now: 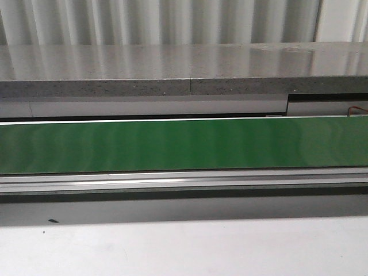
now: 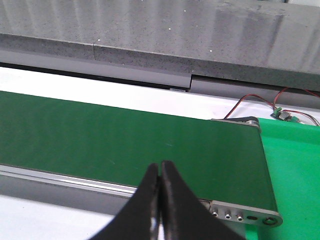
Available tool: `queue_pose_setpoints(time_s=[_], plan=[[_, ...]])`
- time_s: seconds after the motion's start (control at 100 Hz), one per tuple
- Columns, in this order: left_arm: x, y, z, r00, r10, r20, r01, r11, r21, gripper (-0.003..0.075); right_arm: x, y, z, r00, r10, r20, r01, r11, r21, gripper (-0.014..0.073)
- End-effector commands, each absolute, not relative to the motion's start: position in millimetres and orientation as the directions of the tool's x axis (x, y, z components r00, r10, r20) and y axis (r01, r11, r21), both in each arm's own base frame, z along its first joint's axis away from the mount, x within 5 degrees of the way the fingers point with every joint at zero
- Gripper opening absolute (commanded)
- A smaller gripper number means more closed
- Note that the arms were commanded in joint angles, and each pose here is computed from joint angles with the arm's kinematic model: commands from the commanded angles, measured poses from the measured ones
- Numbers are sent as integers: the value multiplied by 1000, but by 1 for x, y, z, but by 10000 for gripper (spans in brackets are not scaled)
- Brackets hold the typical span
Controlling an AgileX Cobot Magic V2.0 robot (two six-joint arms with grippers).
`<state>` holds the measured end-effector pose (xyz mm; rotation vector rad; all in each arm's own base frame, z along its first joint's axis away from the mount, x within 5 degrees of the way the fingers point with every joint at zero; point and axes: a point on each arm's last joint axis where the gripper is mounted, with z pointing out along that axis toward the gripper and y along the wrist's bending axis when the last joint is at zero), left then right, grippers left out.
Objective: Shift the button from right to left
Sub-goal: 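Lift the button off the belt and carry it over the blue tray, then lower the button into the blue tray and open the left gripper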
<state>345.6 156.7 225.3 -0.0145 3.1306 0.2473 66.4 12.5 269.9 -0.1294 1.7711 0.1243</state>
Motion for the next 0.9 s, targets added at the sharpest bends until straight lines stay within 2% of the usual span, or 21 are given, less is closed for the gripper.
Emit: queue_pose_setpoints(time_s=[0.0, 0.23, 0.39, 0.49, 0.61, 0.66, 0.8, 0.89], plan=[[352, 160, 237, -997, 29, -65, 15, 981, 195, 80, 68, 11, 285, -108, -3, -994, -144, 990, 13, -60], [360, 163, 206, -988, 152, 12, 152, 974, 166, 83, 68, 11, 285, -108, -3, -994, -144, 990, 13, -60], [361, 164, 205, -983, 182, 19, 183, 968, 169, 99, 68, 11, 285, -108, -3, -994, -144, 990, 13, -60], [360, 163, 205, -983, 181, 25, 183, 969, 165, 201, 68, 11, 285, -108, -3, -994, -144, 990, 13, -60], [360, 164, 205, -983, 184, 27, 186, 967, 172, 414, 68, 11, 285, -108, -3, -994, -144, 990, 13, -60], [361, 164, 205, -982, 186, 25, 187, 966, 176, 463, 68, 11, 285, -108, -3, -994, -144, 990, 13, -60], [361, 165, 206, -982, 186, 22, 187, 966, 180, 471, 68, 11, 285, -108, -3, -994, -144, 990, 13, -60], [360, 163, 216, -983, 184, -13, 178, 966, 189, 471, 68, 11, 285, -108, -3, -994, -144, 990, 13, -60]])
